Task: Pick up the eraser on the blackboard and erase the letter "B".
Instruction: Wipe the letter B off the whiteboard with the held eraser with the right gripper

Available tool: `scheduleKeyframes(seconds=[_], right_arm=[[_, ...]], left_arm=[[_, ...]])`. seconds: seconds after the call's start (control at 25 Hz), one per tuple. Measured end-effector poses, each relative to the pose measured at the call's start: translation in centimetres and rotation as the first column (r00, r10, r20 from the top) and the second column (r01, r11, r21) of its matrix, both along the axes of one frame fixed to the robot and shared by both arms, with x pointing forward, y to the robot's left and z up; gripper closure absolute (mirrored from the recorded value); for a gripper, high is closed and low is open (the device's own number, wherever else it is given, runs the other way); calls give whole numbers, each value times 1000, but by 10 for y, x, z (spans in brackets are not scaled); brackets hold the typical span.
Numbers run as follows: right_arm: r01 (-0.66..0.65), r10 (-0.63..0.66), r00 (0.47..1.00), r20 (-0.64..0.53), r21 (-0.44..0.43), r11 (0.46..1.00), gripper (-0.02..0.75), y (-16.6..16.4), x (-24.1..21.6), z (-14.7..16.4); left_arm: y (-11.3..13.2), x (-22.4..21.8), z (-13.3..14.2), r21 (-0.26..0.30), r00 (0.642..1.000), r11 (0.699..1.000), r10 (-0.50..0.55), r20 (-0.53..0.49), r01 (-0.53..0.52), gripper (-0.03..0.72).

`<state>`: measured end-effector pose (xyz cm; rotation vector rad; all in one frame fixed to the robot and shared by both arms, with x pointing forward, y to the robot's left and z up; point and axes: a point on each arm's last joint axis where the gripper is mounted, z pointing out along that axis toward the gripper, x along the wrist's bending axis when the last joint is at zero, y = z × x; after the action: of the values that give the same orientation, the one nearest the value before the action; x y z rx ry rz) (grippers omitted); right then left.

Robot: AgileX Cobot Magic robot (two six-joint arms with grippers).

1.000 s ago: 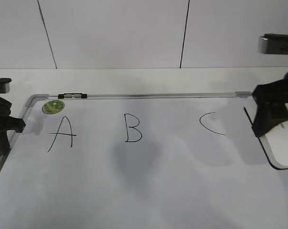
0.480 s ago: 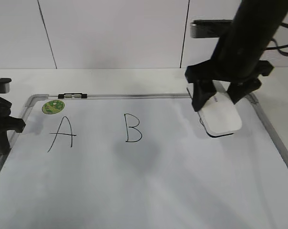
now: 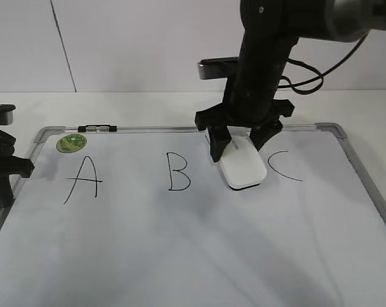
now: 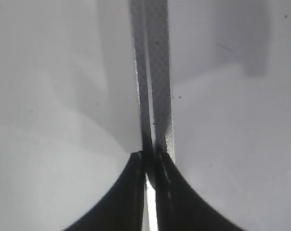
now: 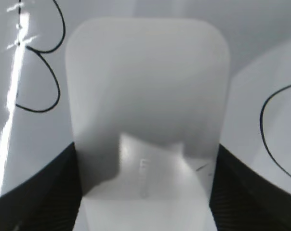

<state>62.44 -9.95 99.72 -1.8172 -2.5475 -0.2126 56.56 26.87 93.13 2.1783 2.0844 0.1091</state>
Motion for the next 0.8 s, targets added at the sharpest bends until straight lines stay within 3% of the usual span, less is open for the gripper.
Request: scheduleKeyframes(seconds=[0.44,0.8], right_arm=[[4,-4,1000,-14,3,1000,191,17,32,-38],[4,-4,1000,-23,9,1000,191,19,34,-43]], left_arm=[[0,0,0,0,1000,1000,0,-3,0,672],[0,0,0,0,1000,1000,0,-3,0,672]])
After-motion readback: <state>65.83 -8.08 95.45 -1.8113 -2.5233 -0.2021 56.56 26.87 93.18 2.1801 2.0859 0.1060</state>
